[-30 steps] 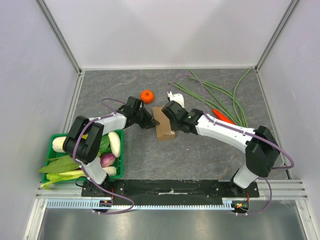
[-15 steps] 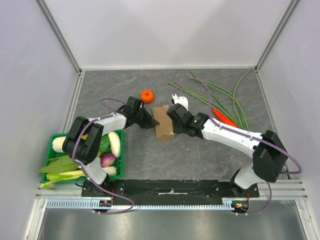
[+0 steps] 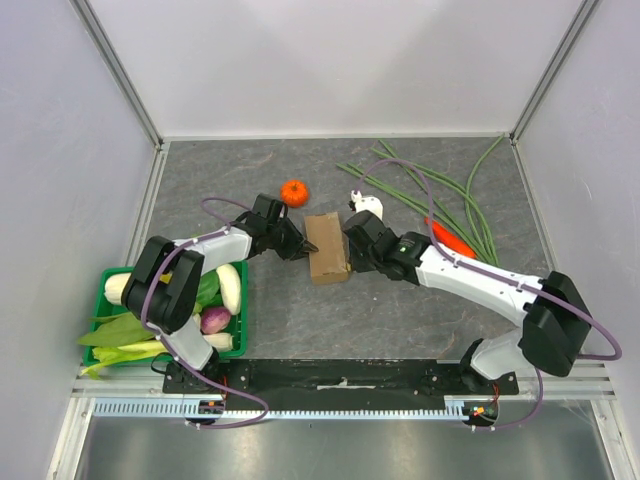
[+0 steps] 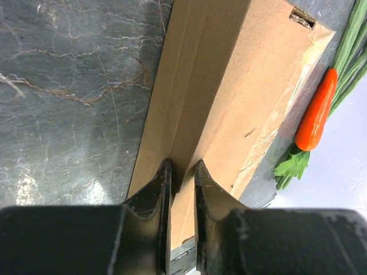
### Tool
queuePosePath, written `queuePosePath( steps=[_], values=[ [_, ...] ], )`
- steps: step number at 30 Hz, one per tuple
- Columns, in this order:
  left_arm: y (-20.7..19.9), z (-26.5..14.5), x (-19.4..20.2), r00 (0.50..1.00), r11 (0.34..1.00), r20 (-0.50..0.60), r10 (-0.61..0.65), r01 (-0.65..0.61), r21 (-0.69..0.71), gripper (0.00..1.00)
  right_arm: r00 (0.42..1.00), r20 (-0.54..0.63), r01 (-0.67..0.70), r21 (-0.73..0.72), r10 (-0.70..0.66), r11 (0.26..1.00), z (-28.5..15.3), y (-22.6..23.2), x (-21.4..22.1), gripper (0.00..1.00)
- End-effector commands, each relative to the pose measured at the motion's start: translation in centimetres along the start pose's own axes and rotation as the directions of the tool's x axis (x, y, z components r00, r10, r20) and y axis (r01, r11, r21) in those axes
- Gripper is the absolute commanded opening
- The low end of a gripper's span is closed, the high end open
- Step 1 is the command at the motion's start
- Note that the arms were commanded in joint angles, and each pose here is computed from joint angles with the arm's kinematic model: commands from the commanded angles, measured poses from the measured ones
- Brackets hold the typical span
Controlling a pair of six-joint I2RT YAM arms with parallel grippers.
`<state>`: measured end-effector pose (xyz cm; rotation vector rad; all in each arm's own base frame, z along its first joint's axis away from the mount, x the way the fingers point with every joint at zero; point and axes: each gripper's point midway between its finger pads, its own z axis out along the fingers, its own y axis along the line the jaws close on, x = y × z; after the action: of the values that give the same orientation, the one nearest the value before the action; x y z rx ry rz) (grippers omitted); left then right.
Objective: Unpack the express box
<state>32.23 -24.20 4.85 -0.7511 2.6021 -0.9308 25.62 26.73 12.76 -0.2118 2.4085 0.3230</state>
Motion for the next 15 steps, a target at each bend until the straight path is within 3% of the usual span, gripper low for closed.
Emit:
queuePosePath(
  steps=[1, 8, 15],
  values=[
    [4.6, 0.2, -2.6, 0.986, 0.979, 0.157, -0.063, 0.092, -0.182, 0.17, 0.999, -0.048, -0.016, -0.048, 0.014, 0.999, -2.6, 0.2, 1.1, 0.00],
    [3.7, -0.5, -2.7, 0.987, 0.986, 0.159, -0.007, 0.033, -0.163, 0.23, 0.991, 0.084, -0.102, 0.006, 0.102, 0.995, -4.1, -0.9, -1.8, 0.00],
    [-0.6, -2.1, -2.3, 0.981, 0.989, 0.126, 0.148, -0.150, 0.010, 0.53, 0.981, 0.181, -0.077, 0.027, 0.071, 0.997, -3.8, -0.3, -5.4, 0.00]
  ],
)
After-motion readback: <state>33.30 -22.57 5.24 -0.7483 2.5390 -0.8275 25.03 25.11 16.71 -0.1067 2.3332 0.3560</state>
